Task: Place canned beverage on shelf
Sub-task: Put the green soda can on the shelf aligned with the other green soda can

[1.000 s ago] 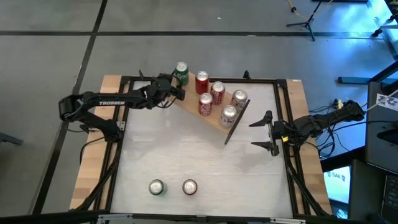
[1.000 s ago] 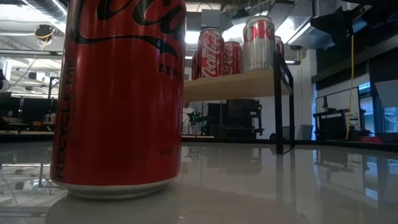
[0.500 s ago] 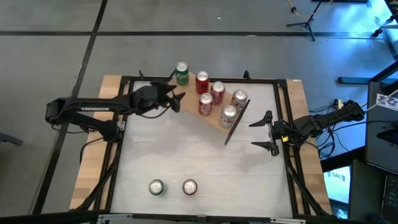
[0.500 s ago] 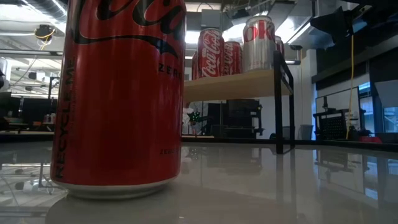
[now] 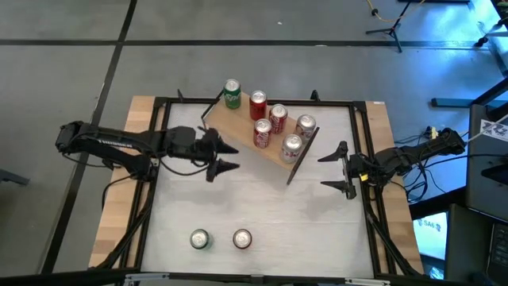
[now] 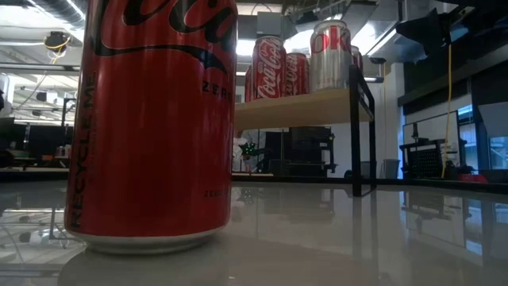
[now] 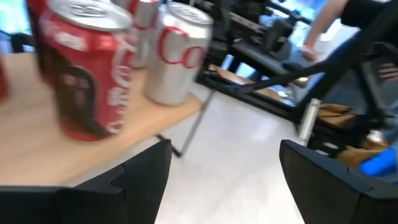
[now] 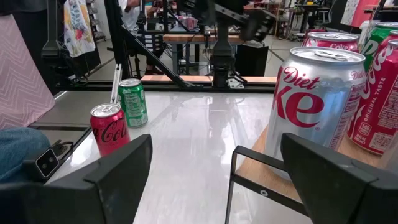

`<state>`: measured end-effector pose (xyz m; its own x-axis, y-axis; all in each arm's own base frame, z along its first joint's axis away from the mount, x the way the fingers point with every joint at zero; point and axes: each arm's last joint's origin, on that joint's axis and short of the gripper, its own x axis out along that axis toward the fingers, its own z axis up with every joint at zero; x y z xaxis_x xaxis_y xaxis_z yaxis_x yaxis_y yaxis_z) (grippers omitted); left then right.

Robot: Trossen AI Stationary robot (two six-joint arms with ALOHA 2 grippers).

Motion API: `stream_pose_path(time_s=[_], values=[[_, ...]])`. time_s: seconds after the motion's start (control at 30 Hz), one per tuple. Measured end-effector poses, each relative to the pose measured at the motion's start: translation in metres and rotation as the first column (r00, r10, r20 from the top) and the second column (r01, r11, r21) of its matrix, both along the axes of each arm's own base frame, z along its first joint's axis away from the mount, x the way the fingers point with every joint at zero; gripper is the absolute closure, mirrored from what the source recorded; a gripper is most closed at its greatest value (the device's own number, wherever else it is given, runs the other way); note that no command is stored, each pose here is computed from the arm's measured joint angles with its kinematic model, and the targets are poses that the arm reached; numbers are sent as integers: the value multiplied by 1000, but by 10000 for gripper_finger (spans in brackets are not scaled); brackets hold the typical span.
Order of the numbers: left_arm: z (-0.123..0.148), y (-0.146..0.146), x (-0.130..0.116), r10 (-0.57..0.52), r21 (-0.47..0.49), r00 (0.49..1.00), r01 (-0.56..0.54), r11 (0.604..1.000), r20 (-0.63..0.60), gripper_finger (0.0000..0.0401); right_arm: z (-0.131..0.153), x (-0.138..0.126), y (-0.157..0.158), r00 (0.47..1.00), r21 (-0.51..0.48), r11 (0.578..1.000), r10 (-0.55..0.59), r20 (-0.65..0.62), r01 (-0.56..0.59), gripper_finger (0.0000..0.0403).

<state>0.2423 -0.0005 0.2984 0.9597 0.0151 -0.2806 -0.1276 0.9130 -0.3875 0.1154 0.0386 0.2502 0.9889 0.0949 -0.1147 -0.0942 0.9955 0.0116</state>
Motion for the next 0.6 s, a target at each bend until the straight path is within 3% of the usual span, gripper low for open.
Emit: stream_pose_path(time_s=[0.23, 0.6], values=[[1, -21, -1, -137, -38, 991, 137, 990, 6, 98, 0, 0, 0, 1000, 1, 1000, 0, 1, 0, 54], [-11, -47, 7, -303, -68, 952, 300, 951, -35, 41, 0, 0, 0, 1000, 1, 1000, 0, 2, 0, 54]])
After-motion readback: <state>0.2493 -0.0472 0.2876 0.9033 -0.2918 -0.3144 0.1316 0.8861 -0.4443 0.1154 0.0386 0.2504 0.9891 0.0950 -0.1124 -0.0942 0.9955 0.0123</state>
